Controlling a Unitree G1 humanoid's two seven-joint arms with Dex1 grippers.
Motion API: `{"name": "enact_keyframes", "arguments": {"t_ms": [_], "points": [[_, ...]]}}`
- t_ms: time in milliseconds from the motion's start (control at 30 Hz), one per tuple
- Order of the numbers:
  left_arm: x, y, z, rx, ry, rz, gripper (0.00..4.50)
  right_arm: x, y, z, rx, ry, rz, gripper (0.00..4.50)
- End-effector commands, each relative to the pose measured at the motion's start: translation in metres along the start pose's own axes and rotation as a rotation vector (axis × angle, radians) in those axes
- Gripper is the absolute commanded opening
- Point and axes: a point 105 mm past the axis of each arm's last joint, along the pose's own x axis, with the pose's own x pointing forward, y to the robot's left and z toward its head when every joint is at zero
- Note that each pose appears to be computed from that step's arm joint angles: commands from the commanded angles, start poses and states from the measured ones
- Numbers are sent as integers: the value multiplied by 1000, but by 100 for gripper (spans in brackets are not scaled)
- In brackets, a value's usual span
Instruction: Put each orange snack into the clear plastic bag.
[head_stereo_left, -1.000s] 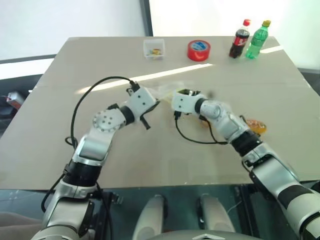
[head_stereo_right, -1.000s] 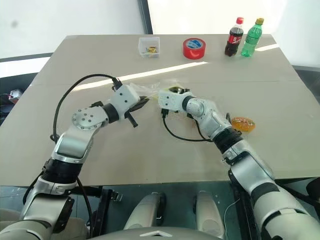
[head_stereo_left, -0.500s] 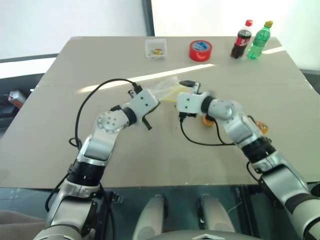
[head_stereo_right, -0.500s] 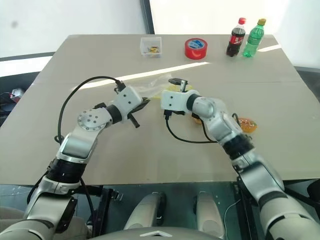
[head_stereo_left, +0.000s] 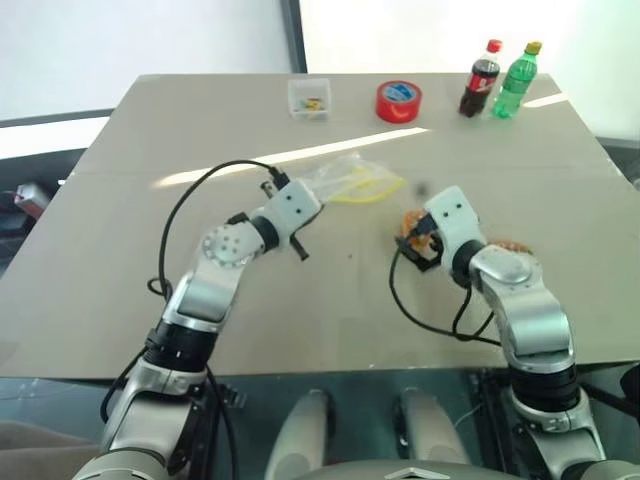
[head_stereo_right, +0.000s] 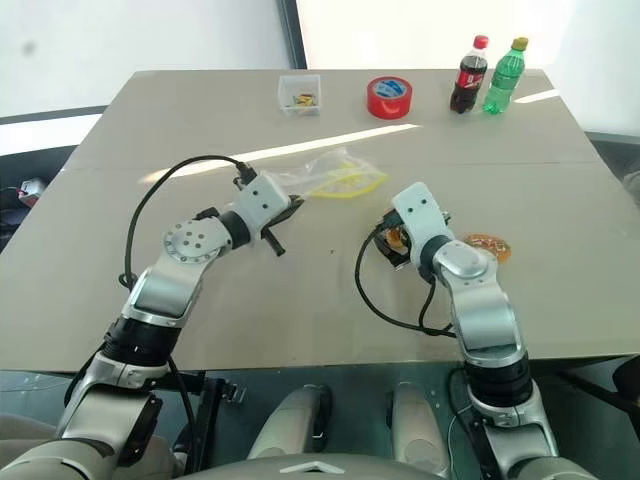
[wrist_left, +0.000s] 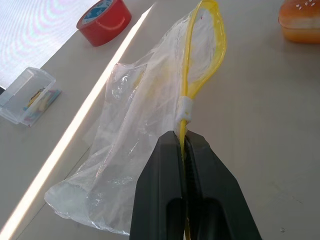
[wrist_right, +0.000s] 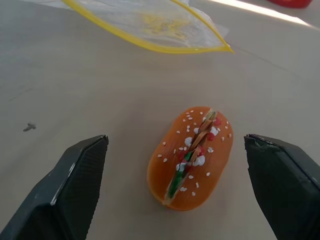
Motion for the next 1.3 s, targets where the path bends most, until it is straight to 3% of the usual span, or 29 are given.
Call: {"name": "enact_keyframes", "arguments": {"t_ms": [33, 267, 300, 367, 533, 633, 967, 1300], "points": [[1, 7, 14, 36, -46, 19, 0, 0, -10, -2, 66, 4, -79, 445], [2, 8, 15, 45, -53, 12, 0, 15, -12, -18, 116, 56, -118, 445], [2, 8, 16, 45, -53, 13, 0, 16, -12, -19, 121, 55, -116, 422], [1, 8, 15, 46, -51, 14, 0, 18, -11, -18, 119, 44, -114, 365], [0, 8, 14, 44, -46, 17, 0, 19, -10, -14, 115, 25, -111, 115], [0, 8, 13, 40, -43, 18, 0, 20, -9, -9, 94, -1, -99, 1], [3, 1, 17, 53, -65, 1, 0, 11, 15, 21, -44, -118, 124, 1], [0, -12, 21, 80, -92, -55, 0, 16, 19, 34, -56, -139, 154, 1]]}}
